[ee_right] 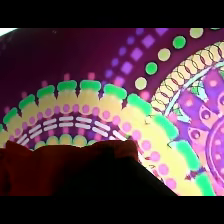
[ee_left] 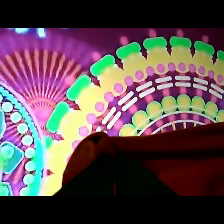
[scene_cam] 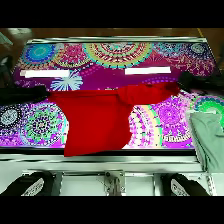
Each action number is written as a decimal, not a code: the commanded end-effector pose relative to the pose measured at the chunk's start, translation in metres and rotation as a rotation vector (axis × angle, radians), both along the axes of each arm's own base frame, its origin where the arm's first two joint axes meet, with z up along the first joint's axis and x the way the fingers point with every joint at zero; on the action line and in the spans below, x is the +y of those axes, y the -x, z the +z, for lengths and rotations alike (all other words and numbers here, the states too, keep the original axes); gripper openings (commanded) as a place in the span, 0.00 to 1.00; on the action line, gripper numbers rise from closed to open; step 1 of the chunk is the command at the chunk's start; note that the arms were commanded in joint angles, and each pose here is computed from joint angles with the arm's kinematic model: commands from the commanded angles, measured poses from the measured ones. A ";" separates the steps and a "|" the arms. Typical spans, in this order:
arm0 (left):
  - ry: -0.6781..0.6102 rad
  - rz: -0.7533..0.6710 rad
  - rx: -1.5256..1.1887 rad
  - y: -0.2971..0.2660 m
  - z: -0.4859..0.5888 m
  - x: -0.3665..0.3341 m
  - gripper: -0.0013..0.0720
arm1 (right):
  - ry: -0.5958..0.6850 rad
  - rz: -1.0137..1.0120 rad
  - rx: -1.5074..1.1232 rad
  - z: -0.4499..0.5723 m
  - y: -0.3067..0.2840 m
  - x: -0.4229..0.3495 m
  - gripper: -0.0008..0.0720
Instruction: Fold the shirts.
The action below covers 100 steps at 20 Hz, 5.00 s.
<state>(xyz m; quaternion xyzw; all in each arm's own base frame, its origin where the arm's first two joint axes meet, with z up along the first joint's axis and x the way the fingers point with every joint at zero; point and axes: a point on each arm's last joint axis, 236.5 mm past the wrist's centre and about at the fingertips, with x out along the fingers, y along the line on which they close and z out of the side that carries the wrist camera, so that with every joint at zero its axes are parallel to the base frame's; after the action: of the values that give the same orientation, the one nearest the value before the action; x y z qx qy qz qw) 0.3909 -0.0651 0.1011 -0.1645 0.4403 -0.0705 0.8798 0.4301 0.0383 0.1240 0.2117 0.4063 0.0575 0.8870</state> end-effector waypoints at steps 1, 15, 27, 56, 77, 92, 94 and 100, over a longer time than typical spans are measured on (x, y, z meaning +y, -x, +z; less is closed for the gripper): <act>0.165 0.057 0.198 -0.023 -0.080 -0.024 0.11 | -0.052 0.001 0.064 -0.080 -0.048 0.045 0.10; 0.162 -0.146 0.685 0.164 -0.153 0.023 0.99 | 0.009 0.277 0.645 -0.153 0.127 0.011 0.96; 0.279 -0.082 0.754 0.193 -0.219 -0.018 0.99 | -0.186 0.391 0.594 -0.174 0.144 0.110 0.96; 0.361 -0.283 0.437 0.127 -0.171 -0.065 0.06 | -0.292 0.352 0.794 -0.230 0.173 0.215 0.10; -0.104 -0.144 -1.024 0.140 0.407 -0.011 0.06 | 0.162 0.421 -0.744 0.334 0.170 0.112 0.10; -0.215 -0.122 -0.722 0.192 0.336 -0.001 0.06 | 0.163 0.306 -0.903 0.387 0.206 0.078 0.10; -0.197 -0.132 -0.653 0.200 0.321 -0.004 0.06 | 0.189 0.282 -0.834 0.376 0.215 0.065 0.09; -0.138 -0.109 -0.542 0.209 0.300 -0.006 0.06 | 0.249 0.275 -0.720 0.350 0.216 0.053 0.10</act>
<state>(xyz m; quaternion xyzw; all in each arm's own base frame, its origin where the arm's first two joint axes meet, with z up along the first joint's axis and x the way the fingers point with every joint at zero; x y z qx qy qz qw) 0.1874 -0.0708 0.4135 -0.0373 0.1712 -0.1330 0.9755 0.2142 0.1014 0.4818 0.0193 0.0811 0.2164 0.9727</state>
